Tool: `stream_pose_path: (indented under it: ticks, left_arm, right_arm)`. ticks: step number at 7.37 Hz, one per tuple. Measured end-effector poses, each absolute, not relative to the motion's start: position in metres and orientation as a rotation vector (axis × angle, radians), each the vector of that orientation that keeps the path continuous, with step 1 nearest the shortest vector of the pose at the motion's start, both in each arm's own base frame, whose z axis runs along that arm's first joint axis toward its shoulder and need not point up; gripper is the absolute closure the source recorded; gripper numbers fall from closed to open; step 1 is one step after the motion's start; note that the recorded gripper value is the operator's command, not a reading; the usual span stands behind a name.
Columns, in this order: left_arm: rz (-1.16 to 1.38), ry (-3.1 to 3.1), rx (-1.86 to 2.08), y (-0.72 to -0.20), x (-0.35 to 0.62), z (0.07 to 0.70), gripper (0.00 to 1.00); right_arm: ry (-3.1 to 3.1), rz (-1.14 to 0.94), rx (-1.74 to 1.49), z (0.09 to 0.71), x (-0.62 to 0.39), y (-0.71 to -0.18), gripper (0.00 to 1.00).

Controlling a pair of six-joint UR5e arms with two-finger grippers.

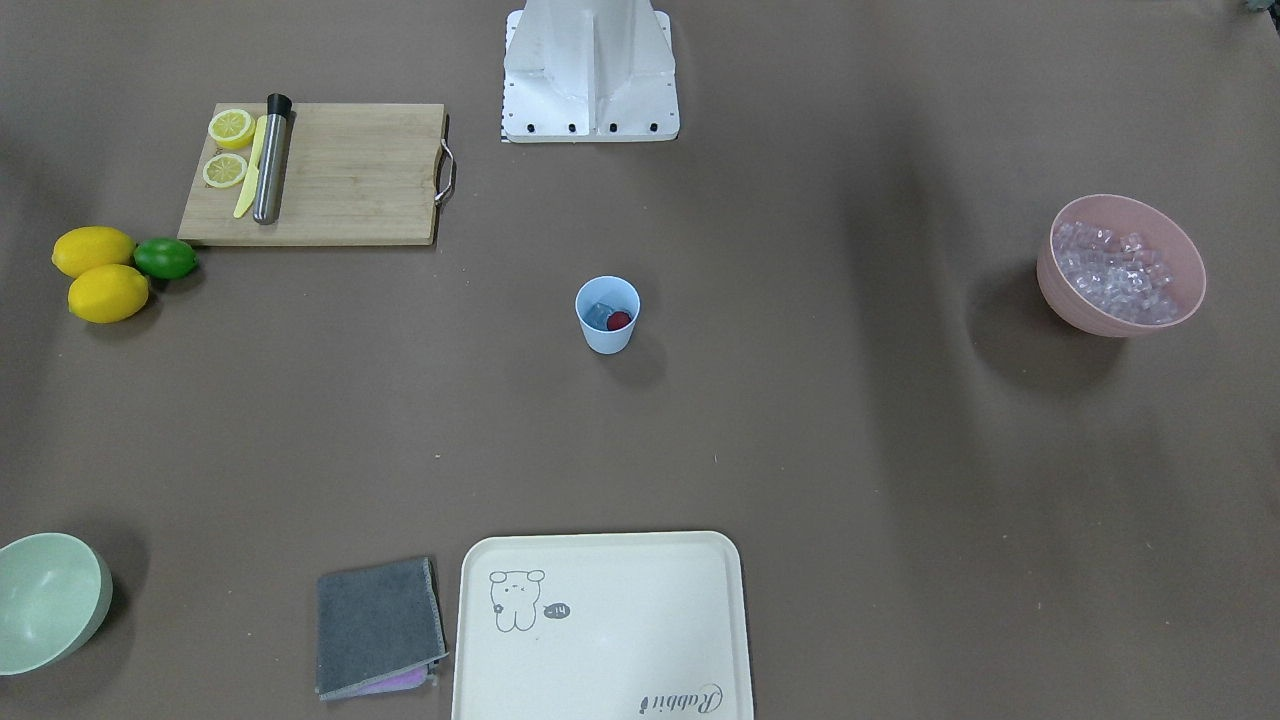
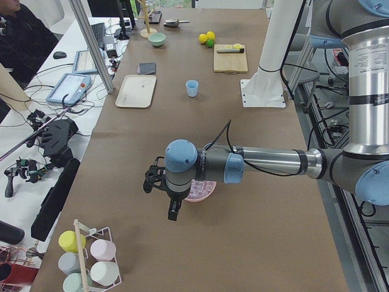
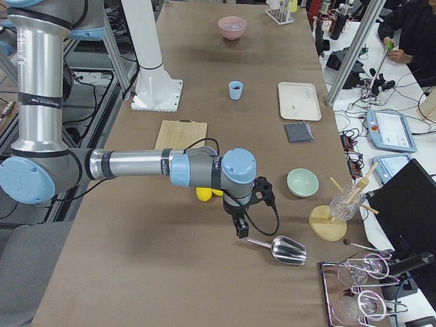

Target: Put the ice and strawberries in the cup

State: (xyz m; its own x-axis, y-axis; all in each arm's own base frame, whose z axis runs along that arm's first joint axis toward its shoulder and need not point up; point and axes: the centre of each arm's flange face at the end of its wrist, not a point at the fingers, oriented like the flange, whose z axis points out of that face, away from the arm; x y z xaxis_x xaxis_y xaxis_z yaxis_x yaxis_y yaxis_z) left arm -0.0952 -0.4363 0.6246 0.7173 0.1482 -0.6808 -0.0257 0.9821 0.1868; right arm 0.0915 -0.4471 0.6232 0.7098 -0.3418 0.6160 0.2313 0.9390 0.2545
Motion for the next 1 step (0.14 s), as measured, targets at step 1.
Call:
stream_pose_path:
  ticks: [1]
  left_arm:
    - [0.098,0.767,0.170,-0.4365,-0.0951,0.6245,0.03]
  right_arm:
    - [-0.714,-0.325,0.163,0.6220,0.0893,-0.4476,0.00]
